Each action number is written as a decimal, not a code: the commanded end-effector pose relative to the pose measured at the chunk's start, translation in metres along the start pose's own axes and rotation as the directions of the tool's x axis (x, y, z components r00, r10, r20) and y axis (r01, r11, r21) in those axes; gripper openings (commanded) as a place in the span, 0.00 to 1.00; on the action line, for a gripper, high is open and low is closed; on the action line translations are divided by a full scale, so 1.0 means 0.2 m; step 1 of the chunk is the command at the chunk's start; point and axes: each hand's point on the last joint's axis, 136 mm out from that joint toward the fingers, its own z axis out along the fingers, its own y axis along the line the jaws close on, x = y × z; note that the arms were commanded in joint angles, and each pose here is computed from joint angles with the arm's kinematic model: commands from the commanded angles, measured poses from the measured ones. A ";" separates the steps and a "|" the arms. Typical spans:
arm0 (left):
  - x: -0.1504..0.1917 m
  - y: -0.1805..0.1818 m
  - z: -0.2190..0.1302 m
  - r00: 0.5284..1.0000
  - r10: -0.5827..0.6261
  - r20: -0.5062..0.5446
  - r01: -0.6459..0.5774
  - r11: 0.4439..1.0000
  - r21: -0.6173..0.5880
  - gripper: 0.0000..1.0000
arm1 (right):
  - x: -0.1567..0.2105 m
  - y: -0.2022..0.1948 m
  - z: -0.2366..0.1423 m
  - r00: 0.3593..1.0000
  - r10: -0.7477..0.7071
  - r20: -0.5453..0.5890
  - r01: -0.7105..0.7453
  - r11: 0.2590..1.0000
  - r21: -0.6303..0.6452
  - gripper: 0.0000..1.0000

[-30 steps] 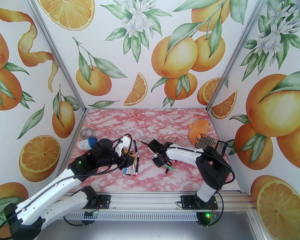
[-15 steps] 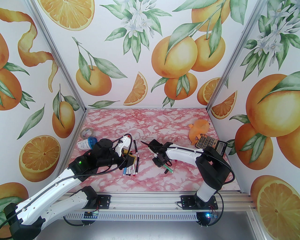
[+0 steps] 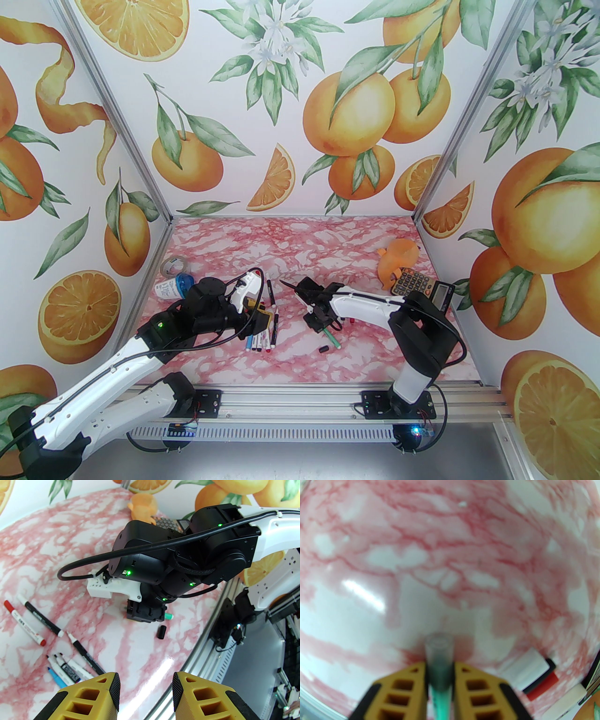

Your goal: Open the pen caps

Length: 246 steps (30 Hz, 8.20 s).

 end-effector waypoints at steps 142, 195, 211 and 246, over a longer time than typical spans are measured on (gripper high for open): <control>-0.18 -0.28 0.45 0.961 0.242 -0.133 -0.172 0.901 0.398 0.11 | -0.36 0.00 -1.39 0.343 0.779 0.525 -0.147 0.596 -0.789 0.41; -0.15 -0.22 0.49 0.941 0.296 -0.164 -0.245 0.930 0.274 0.06 | -0.25 -0.37 -1.41 0.153 0.779 0.608 -0.379 0.614 -0.692 0.08; -0.32 -0.10 0.34 0.958 0.285 -0.031 -0.278 0.950 0.141 0.08 | 0.15 -0.18 -0.61 0.635 0.651 0.416 -0.573 0.758 -0.312 0.09; -0.28 -0.16 0.35 0.962 0.270 -0.044 -0.255 0.944 0.211 0.08 | 0.40 -0.14 -0.09 0.705 0.657 0.266 -0.665 0.743 -0.073 0.11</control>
